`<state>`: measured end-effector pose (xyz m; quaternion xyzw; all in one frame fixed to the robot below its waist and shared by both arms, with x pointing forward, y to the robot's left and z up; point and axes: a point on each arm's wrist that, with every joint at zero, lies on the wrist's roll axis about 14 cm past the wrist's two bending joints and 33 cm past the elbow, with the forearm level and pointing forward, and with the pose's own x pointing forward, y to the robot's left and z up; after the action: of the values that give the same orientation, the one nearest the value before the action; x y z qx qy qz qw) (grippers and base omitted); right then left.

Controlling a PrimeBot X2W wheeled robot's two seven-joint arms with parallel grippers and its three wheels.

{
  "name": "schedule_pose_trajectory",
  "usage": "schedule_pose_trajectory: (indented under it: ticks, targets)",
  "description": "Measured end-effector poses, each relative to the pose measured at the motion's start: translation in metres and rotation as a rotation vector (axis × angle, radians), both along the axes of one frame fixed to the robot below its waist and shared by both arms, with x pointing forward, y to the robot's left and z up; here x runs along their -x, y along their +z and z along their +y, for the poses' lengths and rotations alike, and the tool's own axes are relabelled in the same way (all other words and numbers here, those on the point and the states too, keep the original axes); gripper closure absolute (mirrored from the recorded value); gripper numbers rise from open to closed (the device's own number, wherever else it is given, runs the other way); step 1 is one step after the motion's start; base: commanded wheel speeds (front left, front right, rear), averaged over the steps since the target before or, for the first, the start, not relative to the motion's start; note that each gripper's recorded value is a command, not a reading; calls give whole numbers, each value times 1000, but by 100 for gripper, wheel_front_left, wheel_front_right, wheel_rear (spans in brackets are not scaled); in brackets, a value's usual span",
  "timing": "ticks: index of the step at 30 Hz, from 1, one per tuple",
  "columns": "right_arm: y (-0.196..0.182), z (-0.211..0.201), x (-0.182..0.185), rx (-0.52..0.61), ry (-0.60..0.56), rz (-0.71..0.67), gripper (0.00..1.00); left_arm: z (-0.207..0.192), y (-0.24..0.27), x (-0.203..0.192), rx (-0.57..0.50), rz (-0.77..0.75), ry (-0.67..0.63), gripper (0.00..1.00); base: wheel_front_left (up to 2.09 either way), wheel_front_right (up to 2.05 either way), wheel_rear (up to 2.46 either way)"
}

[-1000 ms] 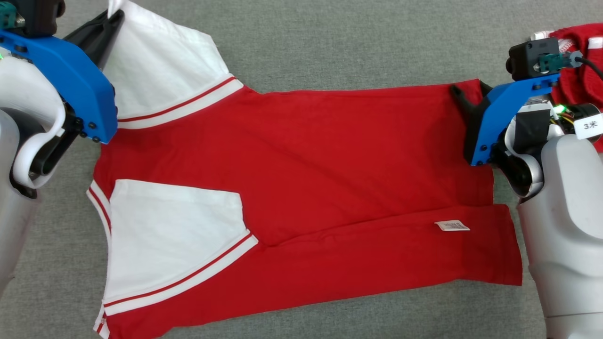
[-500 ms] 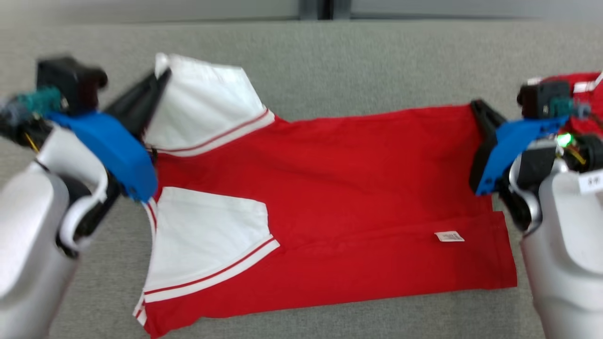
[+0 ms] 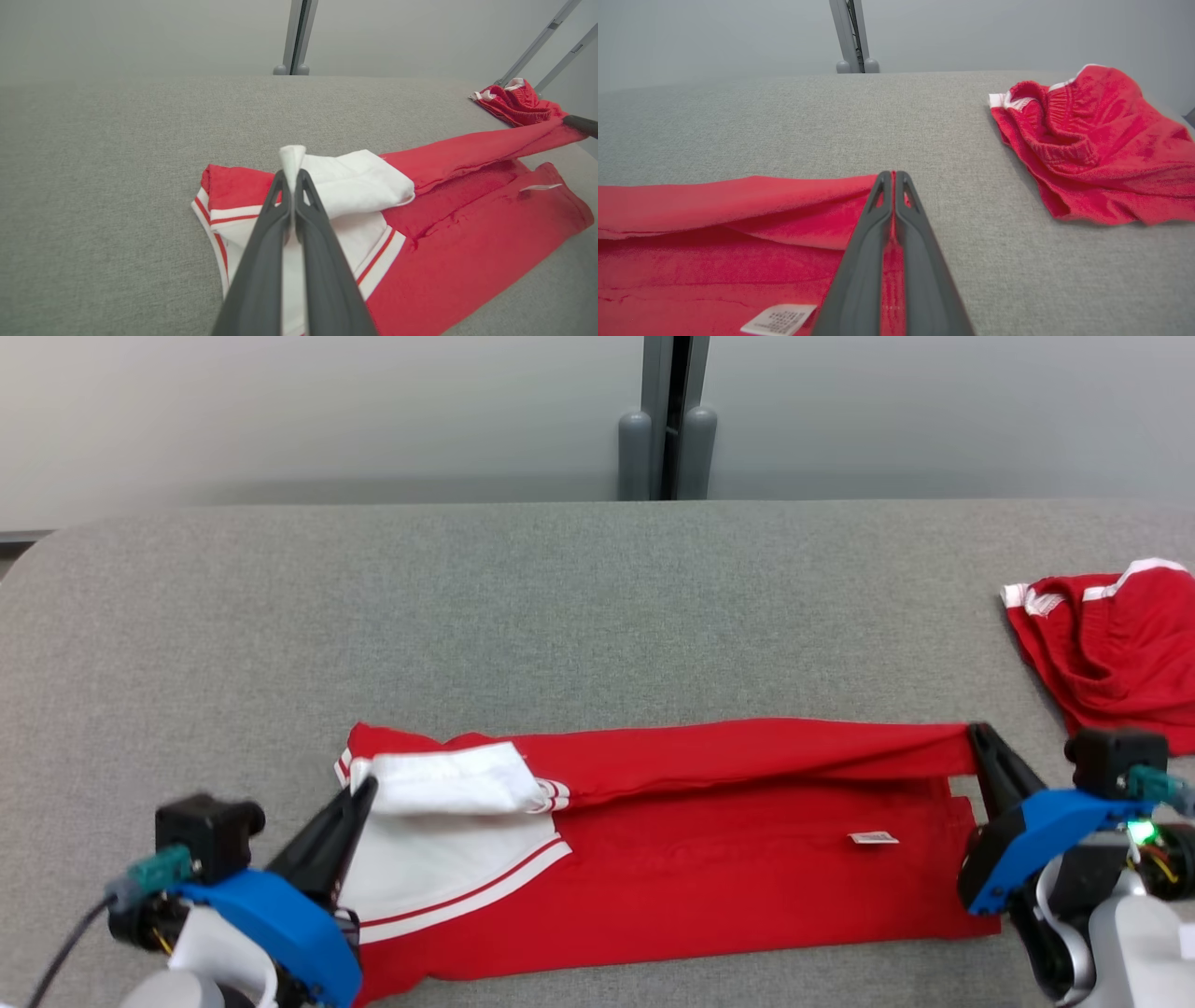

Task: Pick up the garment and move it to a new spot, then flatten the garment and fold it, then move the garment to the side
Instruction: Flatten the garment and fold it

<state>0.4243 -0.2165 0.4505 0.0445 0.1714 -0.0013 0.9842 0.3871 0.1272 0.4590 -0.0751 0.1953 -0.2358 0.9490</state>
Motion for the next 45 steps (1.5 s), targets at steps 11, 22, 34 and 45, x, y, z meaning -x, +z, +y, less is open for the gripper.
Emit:
schedule_pose_trajectory:
  ticks: [11, 22, 34, 45]
  targets:
    - [-8, -5, 36, 5, -51, -11, 0, 4, -36, 35, 114, 49, 129, 0, 0, 0, 0]
    - [-5, -31, 59, -21, -153, -79, 0, 45, -21, 32, 163, -84, 378, 0, 0, 0, 0]
    - [-42, -3, 57, -64, -89, 30, 0, 65, -9, 29, 98, -161, 488, 0, 0, 0, 0]
    - [-84, 16, 53, -71, -44, 174, 71, 76, -16, 31, 84, -150, 529, 0, 0, 0, 0]
